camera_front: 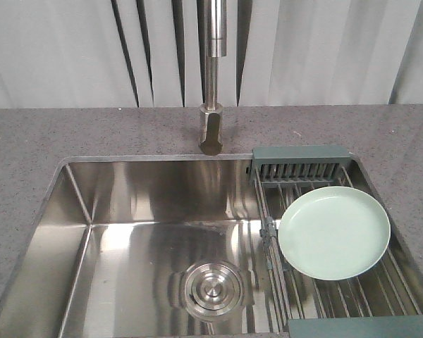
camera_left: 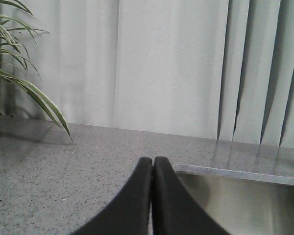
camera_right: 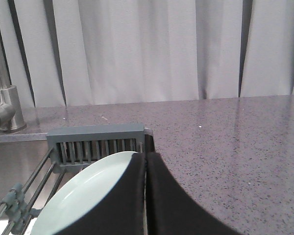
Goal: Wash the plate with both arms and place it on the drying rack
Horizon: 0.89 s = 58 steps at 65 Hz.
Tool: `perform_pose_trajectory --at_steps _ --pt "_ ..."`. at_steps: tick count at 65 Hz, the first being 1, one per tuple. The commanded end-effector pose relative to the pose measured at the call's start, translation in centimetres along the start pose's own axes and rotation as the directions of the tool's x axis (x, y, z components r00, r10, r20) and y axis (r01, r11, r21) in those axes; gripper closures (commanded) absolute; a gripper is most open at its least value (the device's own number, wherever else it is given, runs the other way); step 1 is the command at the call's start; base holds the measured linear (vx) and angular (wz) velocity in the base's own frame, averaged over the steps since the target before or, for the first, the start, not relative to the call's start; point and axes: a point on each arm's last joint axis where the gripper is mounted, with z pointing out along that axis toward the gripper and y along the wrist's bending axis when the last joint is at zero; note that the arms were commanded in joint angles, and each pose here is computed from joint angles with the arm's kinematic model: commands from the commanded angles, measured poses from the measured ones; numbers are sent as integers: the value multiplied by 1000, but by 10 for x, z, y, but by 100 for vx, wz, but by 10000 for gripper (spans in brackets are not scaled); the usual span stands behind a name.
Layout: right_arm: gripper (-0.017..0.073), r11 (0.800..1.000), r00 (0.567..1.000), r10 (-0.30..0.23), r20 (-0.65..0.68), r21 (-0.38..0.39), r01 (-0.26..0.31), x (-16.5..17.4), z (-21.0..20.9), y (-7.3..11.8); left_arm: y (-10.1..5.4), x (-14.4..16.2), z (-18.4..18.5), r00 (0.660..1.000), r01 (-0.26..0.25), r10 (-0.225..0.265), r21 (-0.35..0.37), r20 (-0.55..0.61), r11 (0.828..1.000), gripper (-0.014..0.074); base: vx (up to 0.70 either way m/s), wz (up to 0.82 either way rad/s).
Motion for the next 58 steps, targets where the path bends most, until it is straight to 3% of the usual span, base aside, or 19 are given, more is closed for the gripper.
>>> perform_pose_trajectory --at_steps 1,11,58 --pt "568 1000 997 -30 69 6 30 -6 -1 0 -1 -16 -2 993 9 -10 4 114 1000 600 0 0" --pt "568 998 996 -63 69 9 63 -6 -1 0 -1 -16 -2 993 9 -10 4 114 1000 600 0 0" --pt "568 998 996 -56 66 8 55 -6 0 0 -1 -16 -2 993 9 -10 4 114 1000 600 0 0"
